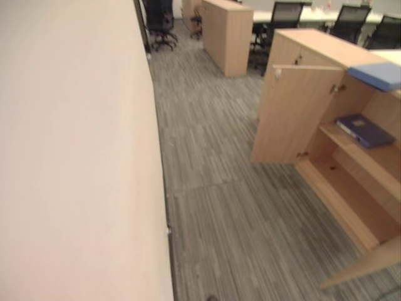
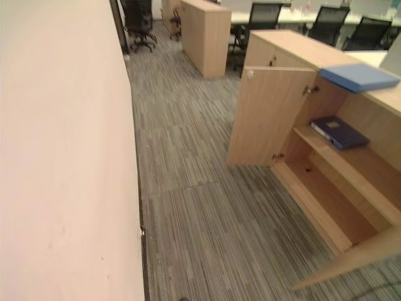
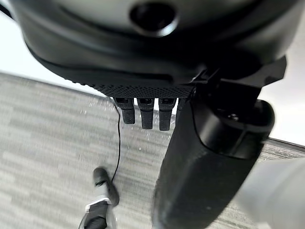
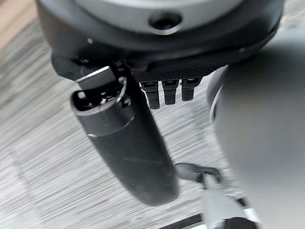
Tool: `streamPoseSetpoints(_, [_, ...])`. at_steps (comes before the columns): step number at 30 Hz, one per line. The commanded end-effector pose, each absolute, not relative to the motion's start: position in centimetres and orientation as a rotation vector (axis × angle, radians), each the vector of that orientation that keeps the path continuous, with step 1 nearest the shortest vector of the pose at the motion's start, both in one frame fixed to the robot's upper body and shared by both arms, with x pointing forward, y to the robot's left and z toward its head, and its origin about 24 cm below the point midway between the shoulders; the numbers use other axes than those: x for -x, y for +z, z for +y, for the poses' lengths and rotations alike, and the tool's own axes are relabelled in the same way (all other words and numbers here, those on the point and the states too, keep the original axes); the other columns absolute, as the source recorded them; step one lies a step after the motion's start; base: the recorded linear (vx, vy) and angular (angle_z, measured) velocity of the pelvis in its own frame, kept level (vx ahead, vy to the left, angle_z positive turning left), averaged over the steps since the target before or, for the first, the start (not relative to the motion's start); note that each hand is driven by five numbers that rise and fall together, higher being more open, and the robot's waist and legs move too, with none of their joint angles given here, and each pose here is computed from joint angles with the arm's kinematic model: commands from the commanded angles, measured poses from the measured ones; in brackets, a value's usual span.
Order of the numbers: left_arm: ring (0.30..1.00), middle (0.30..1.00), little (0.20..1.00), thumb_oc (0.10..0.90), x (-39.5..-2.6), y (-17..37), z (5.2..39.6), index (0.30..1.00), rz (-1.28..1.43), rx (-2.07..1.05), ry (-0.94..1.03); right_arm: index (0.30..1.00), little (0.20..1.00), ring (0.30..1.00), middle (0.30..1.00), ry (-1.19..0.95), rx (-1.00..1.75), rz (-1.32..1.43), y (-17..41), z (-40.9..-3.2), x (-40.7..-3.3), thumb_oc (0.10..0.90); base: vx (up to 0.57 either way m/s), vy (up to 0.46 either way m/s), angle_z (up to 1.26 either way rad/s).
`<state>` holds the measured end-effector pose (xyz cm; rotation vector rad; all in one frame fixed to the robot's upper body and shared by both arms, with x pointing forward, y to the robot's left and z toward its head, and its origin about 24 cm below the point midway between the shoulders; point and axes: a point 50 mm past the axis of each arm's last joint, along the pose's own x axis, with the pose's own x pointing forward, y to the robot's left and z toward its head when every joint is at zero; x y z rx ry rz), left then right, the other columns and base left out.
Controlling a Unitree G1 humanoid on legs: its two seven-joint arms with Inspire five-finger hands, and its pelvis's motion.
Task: Put the empty folder in the office cabinet
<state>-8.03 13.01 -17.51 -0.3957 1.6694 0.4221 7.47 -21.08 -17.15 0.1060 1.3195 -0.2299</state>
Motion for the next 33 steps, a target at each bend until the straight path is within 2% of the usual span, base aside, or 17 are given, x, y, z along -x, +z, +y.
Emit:
streamPoseSetpoints(1, [0.9,0.9,0.9,0.8,2.5,-17.2,23.3,0.9,1.447,0.11,0.491,0.9,0.9,0.9,0.9,-0.276,-0.134,1.202,-16.2,-22.4,-10.8,0.8,0.06,0.079,0.2])
streamPoseSetpoints(5, [0.9,0.9,0.9,0.8,2.6,-17.3,22.7,0.9,1.447,0.131,0.484,0.9,0.9,0.9,0.9,-0.37,-0.241,1.12,-15.6,-22.9,-12.5,0.8,0.2,-0.012,0.05])
streamPoseSetpoints(10, [0.9,0.9,0.9,0.8,2.3,-17.3,22.8,0.9,1.44,0.133,0.477,0.9,0.9,0.9,0.9,-0.416,-0.259,1.106,-15.5,-23.3,-12.6,0.8,0.27,-0.118,0.56])
streamPoseSetpoints(16, [0.9,0.9,0.9,0.8,2.5,-17.4,22.2,0.9,1.449,0.168,0.512,0.9,0.9,0.9,0.9,-0.489,-0.224,1.176,-15.8,-24.8,-9.9,0.8,0.31,-0.091,-0.15])
streamPoseSetpoints(27, [0.9,0.9,0.9,0.8,-0.2,-17.3,22.9,0.9,1.366,0.111,0.48,0.9,0.9,0.9,0.9,-0.47,-0.181,1.131,-15.3,-25.5,-11.3,0.8,0.1,0.01,0.01])
streamPoseSetpoints(33, [0.9,0.9,0.9,0.8,-1.7,-17.1,23.5,0.9,1.321,0.092,0.489,0.9,0.9,0.9,0.9,-0.428,-0.165,1.134,-15.5,-24.9,-11.1,0.8,0.31,-0.114,0.05])
